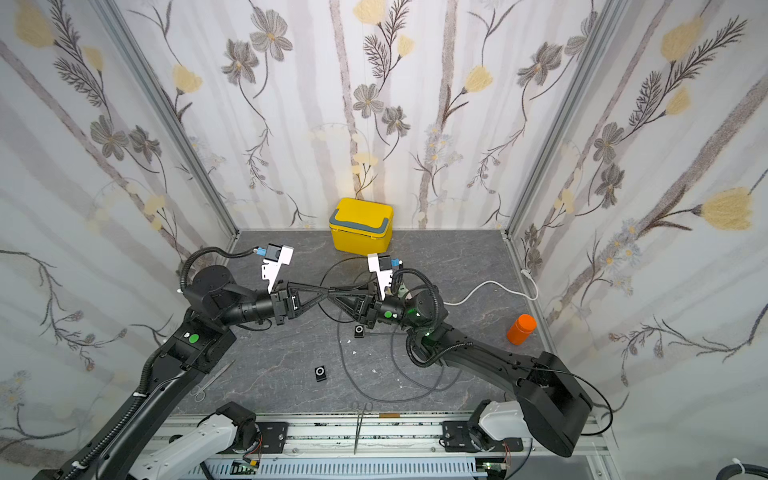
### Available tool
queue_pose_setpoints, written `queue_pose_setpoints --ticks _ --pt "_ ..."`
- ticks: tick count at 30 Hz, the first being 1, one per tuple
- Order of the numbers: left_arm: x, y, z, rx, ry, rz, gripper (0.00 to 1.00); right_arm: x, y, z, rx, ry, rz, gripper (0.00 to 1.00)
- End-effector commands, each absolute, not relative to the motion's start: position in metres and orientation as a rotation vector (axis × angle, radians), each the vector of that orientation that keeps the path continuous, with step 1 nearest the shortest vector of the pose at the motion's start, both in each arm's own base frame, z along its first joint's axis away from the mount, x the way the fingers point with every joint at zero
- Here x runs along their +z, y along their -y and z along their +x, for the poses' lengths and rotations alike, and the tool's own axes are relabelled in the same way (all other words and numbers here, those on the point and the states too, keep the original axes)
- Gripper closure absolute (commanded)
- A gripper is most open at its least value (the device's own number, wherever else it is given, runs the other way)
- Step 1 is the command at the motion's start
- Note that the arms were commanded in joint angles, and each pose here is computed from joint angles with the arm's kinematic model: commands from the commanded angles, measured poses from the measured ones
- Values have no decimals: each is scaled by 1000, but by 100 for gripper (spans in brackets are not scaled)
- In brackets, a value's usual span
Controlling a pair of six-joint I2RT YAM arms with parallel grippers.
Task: Charge mp3
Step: Pick up the charging cable from the center of the board.
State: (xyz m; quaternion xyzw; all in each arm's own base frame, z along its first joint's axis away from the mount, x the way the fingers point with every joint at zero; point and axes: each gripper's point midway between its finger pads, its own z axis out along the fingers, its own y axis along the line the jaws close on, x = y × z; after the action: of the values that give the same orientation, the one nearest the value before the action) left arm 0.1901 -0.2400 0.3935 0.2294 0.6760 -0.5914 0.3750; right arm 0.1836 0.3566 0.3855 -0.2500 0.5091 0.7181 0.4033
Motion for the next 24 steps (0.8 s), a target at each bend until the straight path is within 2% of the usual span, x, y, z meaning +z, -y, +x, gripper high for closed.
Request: queue_pose_setpoints --ticks 1,8,13,16,19,24 --pt "399 242 188 -1505 -1701 623 96 394 -351 181 1799 -1232 -630 72" --pt "398 246 187 -1504 -1706 651 96 393 -344 181 1837 -1204 -590 74" --pt "395 250 186 -1499 -1718 671 96 395 -341 178 1883 -1177 -590 82" --pt "394 250 186 -1492 -1719 674 96 398 -337 174 1915 -1154 -584 76" --pt "394 250 187 -1490 -1720 674 96 401 -330 179 1912 -1139 -563 76" --pt "394 251 187 -1488 -1719 674 96 398 -332 182 1910 -1151 -574 84"
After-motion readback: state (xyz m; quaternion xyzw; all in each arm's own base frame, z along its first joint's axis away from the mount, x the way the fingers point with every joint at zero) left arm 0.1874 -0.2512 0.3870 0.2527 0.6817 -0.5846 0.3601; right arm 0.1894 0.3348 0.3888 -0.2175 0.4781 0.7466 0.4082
